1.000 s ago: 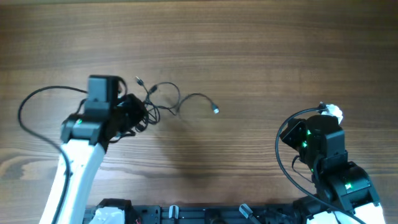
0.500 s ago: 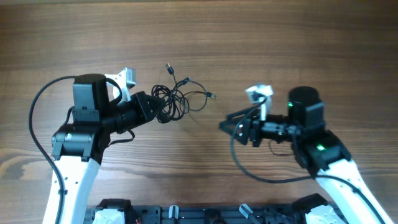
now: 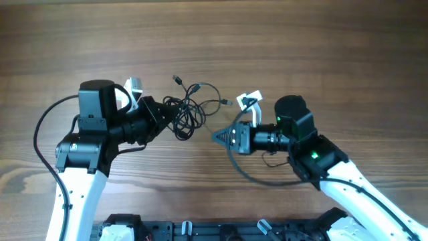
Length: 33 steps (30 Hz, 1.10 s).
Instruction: Untangle cables
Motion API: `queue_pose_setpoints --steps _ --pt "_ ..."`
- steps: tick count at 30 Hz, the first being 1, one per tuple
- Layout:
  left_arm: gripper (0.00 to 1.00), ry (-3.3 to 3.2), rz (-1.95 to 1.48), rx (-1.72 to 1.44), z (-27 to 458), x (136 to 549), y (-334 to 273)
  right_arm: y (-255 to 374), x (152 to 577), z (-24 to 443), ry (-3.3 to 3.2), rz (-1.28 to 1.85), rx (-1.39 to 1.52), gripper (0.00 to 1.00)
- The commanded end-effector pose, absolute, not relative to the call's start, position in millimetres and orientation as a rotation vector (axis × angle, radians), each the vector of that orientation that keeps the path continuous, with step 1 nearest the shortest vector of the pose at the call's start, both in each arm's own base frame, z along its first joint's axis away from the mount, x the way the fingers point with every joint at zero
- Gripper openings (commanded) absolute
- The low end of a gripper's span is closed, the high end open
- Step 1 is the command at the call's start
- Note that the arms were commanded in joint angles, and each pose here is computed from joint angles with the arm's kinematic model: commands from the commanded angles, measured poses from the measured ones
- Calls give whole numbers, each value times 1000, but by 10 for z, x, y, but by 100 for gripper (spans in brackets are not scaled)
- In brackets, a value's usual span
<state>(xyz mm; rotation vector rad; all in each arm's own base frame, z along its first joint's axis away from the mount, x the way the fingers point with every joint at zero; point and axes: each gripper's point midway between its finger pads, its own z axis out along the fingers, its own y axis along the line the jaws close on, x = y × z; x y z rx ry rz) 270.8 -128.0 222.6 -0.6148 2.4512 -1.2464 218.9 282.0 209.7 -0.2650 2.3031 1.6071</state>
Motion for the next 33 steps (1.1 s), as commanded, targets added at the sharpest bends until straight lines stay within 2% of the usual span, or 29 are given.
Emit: queue_pose_setpoints --steps 1,6,17,19,21,27,30,33 --pt "4 2435 -1329 -396 2346 2619 -1404 2871 2327 2029 2383 1674 -11 22" --pt "4 2433 -1356 -370 2369 2596 -1432 2934 2413 1856 2447 1707 110 20" --pt "4 2450 -1365 -249 2386 2517 -1632 2988 2465 1904 2396 1734 56 16" --pt "4 2448 -1369 -234 2396 2512 -1656 2977 2483 1883 2374 1687 -10 4" --pt "4 2443 -1374 -225 2408 2514 -1668 2879 2561 1677 2420 1538 35 5" --pt "5 2442 -1414 -205 2437 2477 -1701 1925 2799 836 2585 712 477 5" --pt "6 2501 -1289 -305 2266 2497 -1580 1592 2712 798 2595 530 568 5" --pt "6 2542 -1148 -393 2109 2526 -1438 1518 2684 914 2569 511 536 4"
